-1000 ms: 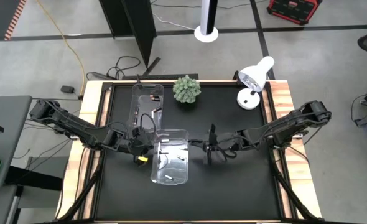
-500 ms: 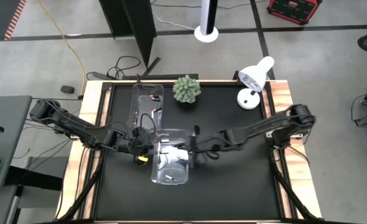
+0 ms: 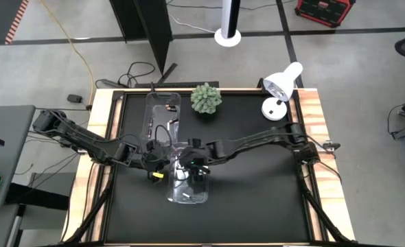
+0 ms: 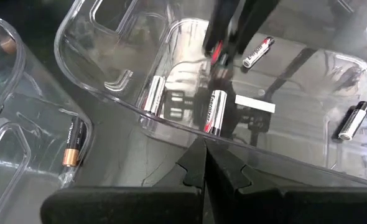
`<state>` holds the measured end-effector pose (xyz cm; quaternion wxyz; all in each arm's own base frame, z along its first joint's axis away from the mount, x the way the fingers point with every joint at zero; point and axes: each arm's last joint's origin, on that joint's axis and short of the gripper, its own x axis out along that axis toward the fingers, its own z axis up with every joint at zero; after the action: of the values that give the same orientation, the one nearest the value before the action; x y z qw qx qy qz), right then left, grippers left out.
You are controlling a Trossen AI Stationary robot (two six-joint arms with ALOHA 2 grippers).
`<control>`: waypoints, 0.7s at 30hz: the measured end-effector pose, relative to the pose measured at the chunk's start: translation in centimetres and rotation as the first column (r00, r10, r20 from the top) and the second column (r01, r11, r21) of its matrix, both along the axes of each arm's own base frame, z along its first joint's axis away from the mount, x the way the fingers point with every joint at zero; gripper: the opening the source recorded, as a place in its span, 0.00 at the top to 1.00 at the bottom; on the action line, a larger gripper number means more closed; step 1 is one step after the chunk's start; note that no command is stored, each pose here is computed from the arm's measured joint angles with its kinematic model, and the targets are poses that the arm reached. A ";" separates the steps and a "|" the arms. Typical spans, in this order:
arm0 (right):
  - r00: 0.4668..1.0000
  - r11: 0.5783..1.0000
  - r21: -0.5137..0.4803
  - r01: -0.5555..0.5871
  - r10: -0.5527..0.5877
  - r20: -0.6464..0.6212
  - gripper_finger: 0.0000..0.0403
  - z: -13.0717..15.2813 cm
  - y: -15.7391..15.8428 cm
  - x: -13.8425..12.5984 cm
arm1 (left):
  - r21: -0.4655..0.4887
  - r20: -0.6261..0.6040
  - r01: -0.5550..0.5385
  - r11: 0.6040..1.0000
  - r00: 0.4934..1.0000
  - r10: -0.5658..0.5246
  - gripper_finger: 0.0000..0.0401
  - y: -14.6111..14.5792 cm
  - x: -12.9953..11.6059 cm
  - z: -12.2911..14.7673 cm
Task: Sort batteries
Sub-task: Put the silver and black battery into the center transparent bin
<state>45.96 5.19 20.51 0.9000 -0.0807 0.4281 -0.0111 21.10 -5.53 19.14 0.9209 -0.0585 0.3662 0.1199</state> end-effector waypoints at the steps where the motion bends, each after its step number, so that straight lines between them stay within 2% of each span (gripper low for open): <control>1: 1.000 1.000 0.001 -0.003 0.003 -0.018 0.97 -0.4 -0.1 0.3 | 0.000 0.000 0.000 1.000 1.000 0.000 1.00 0.0 0.0 0.0; 10: 0.993 1.000 -0.012 0.000 -0.001 -0.120 0.97 -2.9 -0.7 2.4 | 0.002 0.001 0.003 1.000 1.000 -0.003 1.00 0.0 0.0 0.0; 13: 0.994 1.000 -0.014 0.005 -0.007 -0.110 0.96 -3.1 -0.8 2.9 | 0.004 0.001 0.005 1.000 1.000 -0.005 1.00 0.0 0.0 0.0; 16: 0.995 1.000 -0.013 0.006 -0.008 -0.099 0.90 -3.0 -0.9 3.1 | 0.005 0.001 0.005 1.000 1.000 -0.005 1.00 0.0 0.0 0.0; 21: 0.997 1.000 -0.007 0.008 -0.008 -0.076 0.73 -2.7 -0.8 3.1 | 0.005 0.001 0.006 1.000 1.000 -0.006 1.00 0.0 0.0 0.0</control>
<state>49.10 4.35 17.84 0.8828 -0.0825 0.4623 -0.0130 21.11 -5.53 19.16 0.9215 -0.0552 0.3657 0.1182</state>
